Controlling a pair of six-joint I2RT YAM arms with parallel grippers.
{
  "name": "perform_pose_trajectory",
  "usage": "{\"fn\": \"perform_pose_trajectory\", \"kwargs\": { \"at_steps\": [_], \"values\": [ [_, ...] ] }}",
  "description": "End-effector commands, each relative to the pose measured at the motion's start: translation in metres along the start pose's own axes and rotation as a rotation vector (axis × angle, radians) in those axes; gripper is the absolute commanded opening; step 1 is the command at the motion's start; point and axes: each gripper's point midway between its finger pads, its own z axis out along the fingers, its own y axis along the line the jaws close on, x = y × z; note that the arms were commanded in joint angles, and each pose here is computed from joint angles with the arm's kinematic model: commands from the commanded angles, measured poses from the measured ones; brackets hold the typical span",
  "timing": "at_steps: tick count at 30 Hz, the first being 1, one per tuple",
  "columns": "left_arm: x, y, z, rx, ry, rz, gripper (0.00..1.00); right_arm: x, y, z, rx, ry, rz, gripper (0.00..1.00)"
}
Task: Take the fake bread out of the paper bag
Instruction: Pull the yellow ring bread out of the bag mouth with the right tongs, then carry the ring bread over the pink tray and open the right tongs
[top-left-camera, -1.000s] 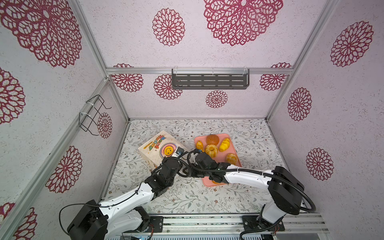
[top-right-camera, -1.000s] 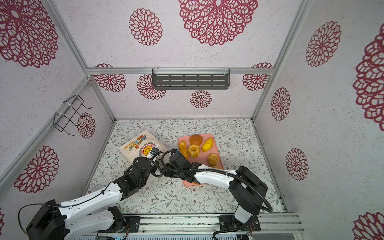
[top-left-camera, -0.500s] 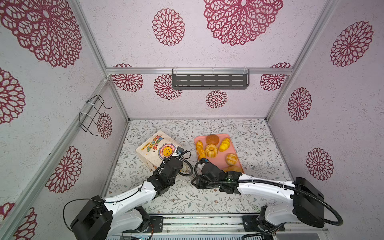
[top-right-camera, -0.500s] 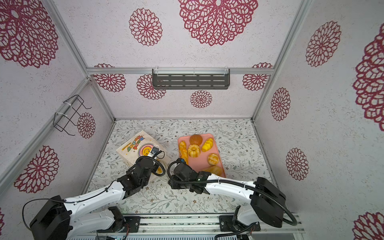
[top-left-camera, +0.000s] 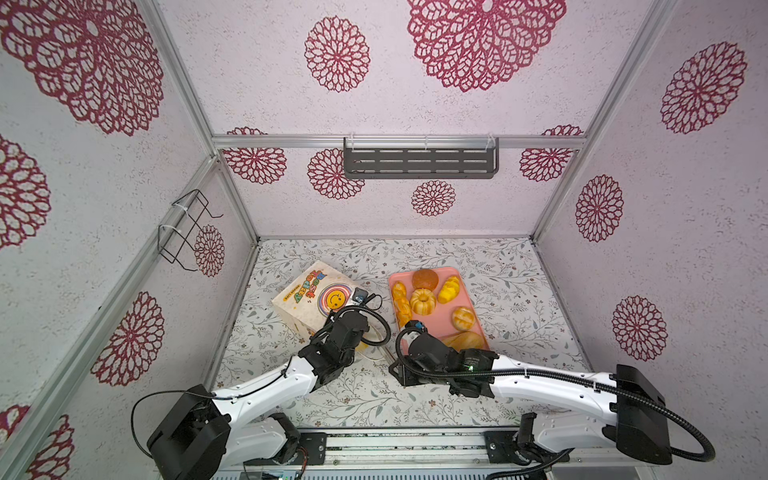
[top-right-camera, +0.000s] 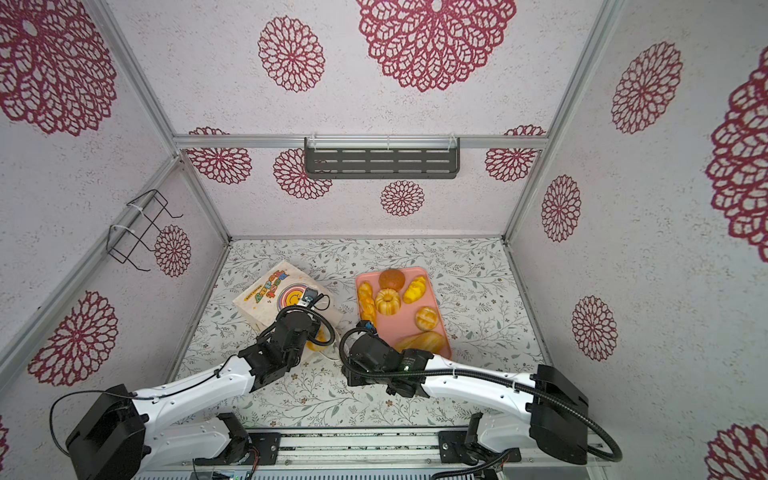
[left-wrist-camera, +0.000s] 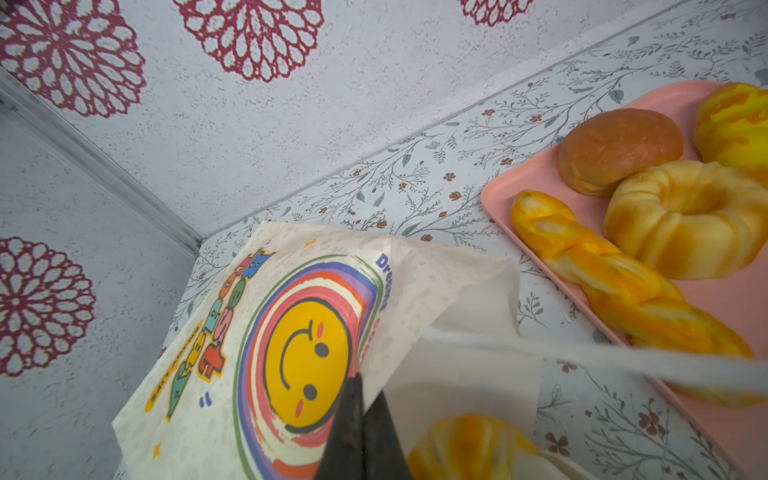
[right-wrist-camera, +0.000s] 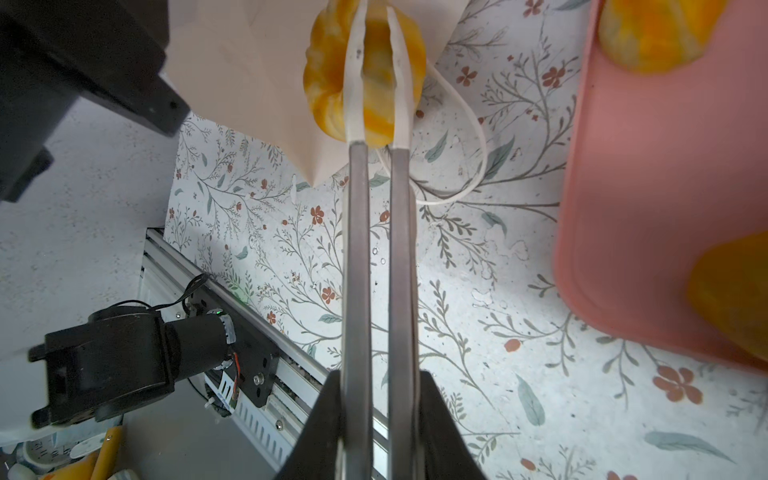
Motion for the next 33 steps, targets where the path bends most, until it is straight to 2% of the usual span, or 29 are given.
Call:
{"fn": "perform_pose_trajectory", "kwargs": {
  "at_steps": [1, 14, 19, 33],
  "values": [
    [-0.01, 0.0, -0.002, 0.005, -0.011, -0.041, 0.0, -0.021, 0.019, -0.026, -0.061, -0.091, 0.022, 0.0],
    [-0.011, -0.002, -0.004, 0.028, -0.01, -0.054, 0.0, -0.028, 0.008, -0.072, -0.021, -0.141, 0.025, 0.0],
    [-0.012, 0.0, -0.006, 0.022, -0.015, -0.062, 0.0, -0.015, 0.006, -0.085, -0.017, -0.119, 0.002, 0.0],
    [-0.006, 0.002, -0.009, 0.031, -0.003, -0.062, 0.0, -0.014, -0.045, -0.121, 0.129, -0.161, 0.002, 0.0]
  ]
}}
